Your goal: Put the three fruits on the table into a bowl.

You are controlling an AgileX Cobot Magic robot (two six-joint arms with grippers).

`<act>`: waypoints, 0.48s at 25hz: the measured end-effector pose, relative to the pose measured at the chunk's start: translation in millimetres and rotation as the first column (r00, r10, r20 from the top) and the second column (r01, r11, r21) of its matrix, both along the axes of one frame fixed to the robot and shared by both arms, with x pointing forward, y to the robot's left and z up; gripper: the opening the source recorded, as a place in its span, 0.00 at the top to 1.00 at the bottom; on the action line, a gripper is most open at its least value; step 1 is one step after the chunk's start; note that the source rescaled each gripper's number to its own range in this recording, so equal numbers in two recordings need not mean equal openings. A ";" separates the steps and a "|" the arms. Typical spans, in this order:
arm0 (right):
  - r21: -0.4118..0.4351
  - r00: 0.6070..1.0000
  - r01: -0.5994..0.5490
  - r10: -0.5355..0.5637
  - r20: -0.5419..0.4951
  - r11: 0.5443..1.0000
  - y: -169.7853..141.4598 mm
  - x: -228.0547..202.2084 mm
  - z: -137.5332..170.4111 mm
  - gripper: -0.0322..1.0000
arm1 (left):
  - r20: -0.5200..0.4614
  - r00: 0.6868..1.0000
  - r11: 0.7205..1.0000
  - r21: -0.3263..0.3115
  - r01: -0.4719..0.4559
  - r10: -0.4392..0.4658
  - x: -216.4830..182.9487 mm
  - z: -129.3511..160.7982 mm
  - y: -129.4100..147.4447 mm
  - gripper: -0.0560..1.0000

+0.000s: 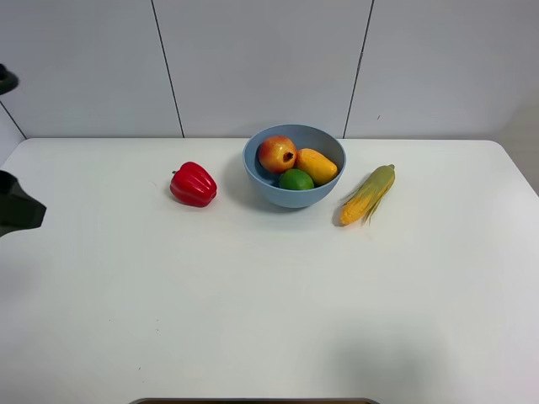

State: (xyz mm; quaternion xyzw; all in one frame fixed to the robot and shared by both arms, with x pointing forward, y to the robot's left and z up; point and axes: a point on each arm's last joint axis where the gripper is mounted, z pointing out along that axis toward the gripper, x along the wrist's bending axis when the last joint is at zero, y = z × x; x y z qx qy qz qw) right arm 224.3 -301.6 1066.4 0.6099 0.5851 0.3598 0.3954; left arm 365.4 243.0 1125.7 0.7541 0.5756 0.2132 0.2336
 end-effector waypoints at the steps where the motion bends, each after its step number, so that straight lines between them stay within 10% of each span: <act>1: 0.000 1.000 0.000 0.000 0.000 1.000 0.0 0.0 0.0 0.37 | 0.013 1.000 1.000 -0.011 -0.019 0.019 -6.1 -0.5 6.4 0.03; 12: 0.000 1.000 0.000 0.000 0.000 1.000 0.0 0.0 0.0 0.37 | 0.108 0.967 0.969 -0.113 -0.219 0.231 -73.8 -47.2 57.4 0.03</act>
